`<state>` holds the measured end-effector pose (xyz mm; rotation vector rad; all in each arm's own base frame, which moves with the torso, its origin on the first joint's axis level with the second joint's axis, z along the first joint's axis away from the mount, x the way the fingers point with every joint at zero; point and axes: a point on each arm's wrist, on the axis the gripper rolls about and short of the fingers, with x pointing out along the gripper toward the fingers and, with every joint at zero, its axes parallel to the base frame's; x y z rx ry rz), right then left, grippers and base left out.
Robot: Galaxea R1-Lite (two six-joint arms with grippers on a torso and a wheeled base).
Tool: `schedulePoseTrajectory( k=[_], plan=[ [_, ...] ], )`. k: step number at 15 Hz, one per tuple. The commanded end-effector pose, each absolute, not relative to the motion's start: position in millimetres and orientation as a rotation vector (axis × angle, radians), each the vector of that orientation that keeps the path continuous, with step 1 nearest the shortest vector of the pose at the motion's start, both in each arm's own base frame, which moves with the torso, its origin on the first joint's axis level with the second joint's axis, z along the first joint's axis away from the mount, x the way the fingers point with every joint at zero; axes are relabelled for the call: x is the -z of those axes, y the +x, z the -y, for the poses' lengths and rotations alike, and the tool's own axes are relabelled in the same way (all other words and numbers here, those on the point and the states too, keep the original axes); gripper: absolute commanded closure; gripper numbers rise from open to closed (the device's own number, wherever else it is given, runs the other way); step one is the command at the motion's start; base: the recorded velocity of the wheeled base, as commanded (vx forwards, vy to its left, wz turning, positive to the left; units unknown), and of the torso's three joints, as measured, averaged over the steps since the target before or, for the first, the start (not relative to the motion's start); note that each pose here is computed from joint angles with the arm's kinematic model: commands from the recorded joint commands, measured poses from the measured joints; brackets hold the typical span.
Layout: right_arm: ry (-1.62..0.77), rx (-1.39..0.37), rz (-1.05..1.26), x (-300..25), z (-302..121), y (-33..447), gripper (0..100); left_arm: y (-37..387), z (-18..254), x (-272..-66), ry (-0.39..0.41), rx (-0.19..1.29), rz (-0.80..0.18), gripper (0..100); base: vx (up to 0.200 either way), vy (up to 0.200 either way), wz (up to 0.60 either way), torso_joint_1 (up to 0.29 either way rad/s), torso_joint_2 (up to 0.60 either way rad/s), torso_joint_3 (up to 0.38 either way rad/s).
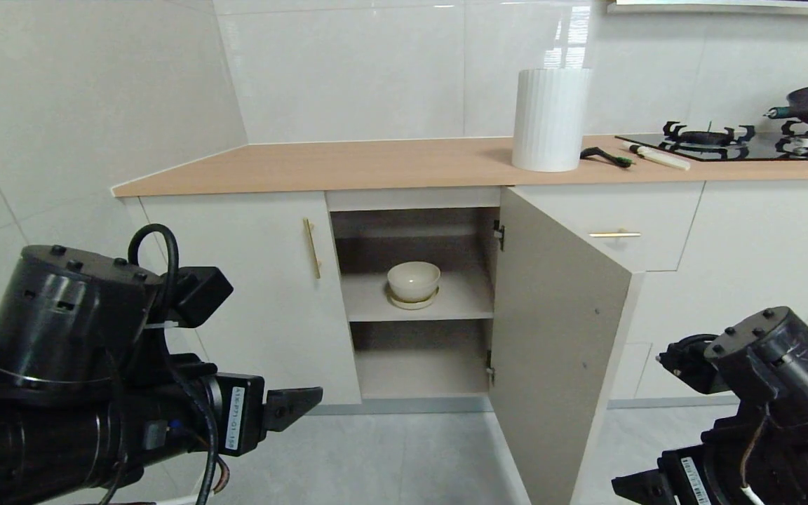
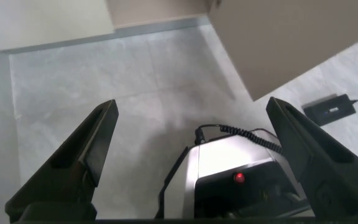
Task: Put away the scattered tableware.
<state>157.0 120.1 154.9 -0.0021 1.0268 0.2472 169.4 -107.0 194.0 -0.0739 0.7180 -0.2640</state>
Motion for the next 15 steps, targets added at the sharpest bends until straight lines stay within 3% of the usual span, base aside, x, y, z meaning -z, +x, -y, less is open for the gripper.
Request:
schedulePoseTrajectory(
  k=[1, 7, 15],
  plan=[
    [0.021, -0.176, -1.007, -157.6, -108.1, 168.2, 0, 168.8, 106.5, -193.2, -0.072, 0.262, -0.721, 0, 0.000, 0.000, 0.00, 0.000, 0.00, 0.000],
    [0.109, 0.138, -0.959, -165.8, -34.3, 219.6, 0, 168.9, 106.6, -192.5, -0.071, 0.262, -0.724, 0, 0.000, 0.000, 0.00, 0.000, 0.00, 0.000],
    [0.313, 0.217, -0.752, -158.9, -38.0, 263.4, 0, 169.3, 106.5, -193.0, -0.073, 0.262, -0.721, 0, 0.000, 0.000, 0.00, 0.000, 0.00, 0.000]
  ],
)
